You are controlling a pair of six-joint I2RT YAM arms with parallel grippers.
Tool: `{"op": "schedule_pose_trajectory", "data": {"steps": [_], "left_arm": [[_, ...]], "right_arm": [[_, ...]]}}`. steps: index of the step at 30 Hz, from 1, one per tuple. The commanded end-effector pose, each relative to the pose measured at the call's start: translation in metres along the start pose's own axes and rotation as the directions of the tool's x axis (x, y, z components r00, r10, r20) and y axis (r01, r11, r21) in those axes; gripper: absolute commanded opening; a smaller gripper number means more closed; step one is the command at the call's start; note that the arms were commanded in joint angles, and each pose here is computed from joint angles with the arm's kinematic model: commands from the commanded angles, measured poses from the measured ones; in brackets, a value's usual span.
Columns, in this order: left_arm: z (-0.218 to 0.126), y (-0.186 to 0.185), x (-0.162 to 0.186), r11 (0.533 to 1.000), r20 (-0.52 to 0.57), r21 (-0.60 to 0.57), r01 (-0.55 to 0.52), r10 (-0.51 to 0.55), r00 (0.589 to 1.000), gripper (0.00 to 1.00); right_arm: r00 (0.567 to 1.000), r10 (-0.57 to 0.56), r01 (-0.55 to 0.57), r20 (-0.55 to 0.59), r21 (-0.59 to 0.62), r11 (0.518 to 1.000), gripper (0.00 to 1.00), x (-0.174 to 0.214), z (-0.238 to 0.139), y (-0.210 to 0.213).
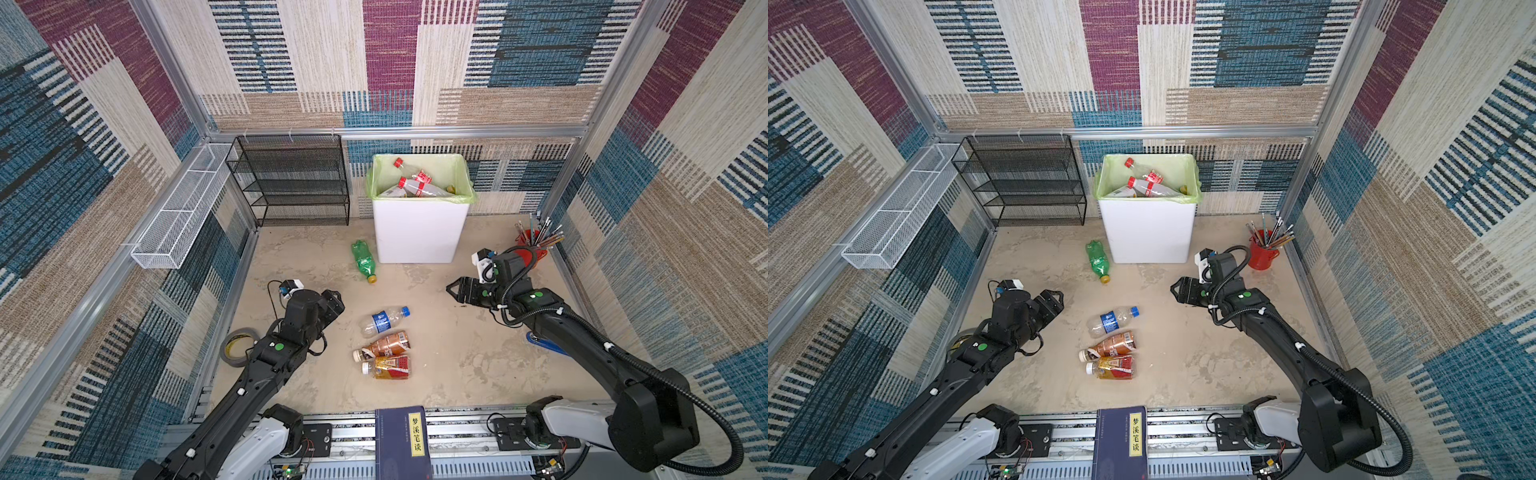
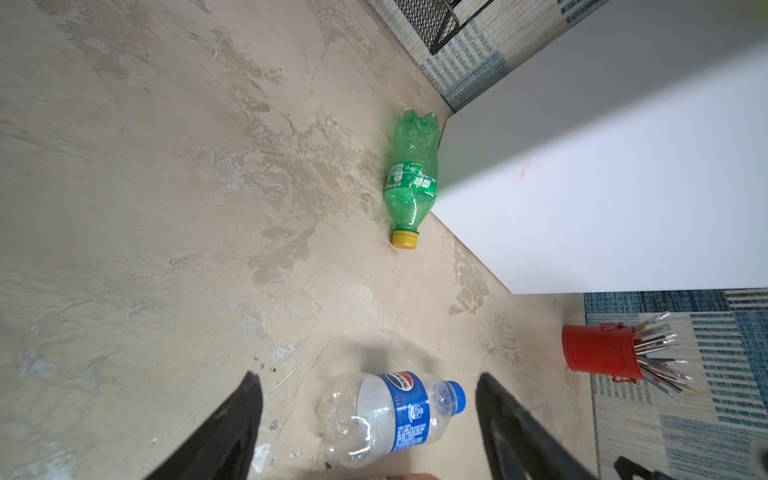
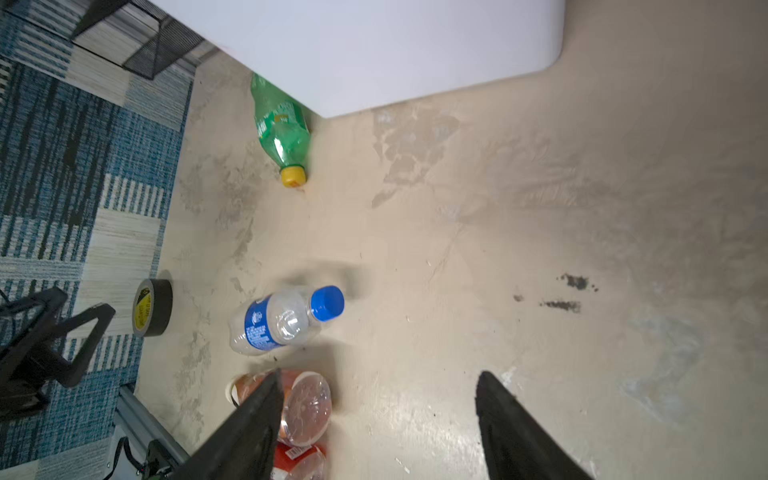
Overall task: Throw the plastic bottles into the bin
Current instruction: 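Move left gripper to the green Sprite bottle while right gripper withdraws from the bin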
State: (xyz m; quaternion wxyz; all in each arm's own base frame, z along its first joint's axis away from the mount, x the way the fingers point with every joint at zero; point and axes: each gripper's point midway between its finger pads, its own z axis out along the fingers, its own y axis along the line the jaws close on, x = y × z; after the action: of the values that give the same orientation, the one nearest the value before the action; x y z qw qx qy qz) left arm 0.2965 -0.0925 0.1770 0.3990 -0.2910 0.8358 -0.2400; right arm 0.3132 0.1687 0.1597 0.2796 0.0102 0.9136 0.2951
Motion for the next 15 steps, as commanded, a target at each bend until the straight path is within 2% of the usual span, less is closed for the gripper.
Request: {"op": "schedule_pose_trajectory", "data": {"steps": [1, 3, 8, 15], "left_arm": [[0.008, -0.001, 0.008, 0.999, -0.066, -0.039, 0.036, -0.039, 0.997, 0.81], [0.018, -0.01, 0.012, 0.999, -0.12, -0.039, 0.03, -0.034, 0.992, 0.8], [0.053, -0.036, 0.017, 0.996, -0.263, -0.062, -0.07, 0.052, 0.964, 0.81], [0.103, -0.067, -0.005, 0.98, -0.332, -0.097, -0.172, 0.131, 0.934, 0.87]], "right_arm": [[0.998, 0.019, -0.019, -0.063, 0.0, 1.0, 0.74, 0.019, 0.004, -0.002], [0.997, 0.017, -0.017, -0.069, 0.0, 1.0, 0.74, 0.025, 0.005, -0.002], [0.998, 0.033, -0.033, -0.059, -0.007, 0.999, 0.74, 0.031, 0.003, -0.003], [0.999, 0.029, -0.029, -0.043, 0.0, 1.0, 0.74, 0.029, -0.004, -0.002]]}}
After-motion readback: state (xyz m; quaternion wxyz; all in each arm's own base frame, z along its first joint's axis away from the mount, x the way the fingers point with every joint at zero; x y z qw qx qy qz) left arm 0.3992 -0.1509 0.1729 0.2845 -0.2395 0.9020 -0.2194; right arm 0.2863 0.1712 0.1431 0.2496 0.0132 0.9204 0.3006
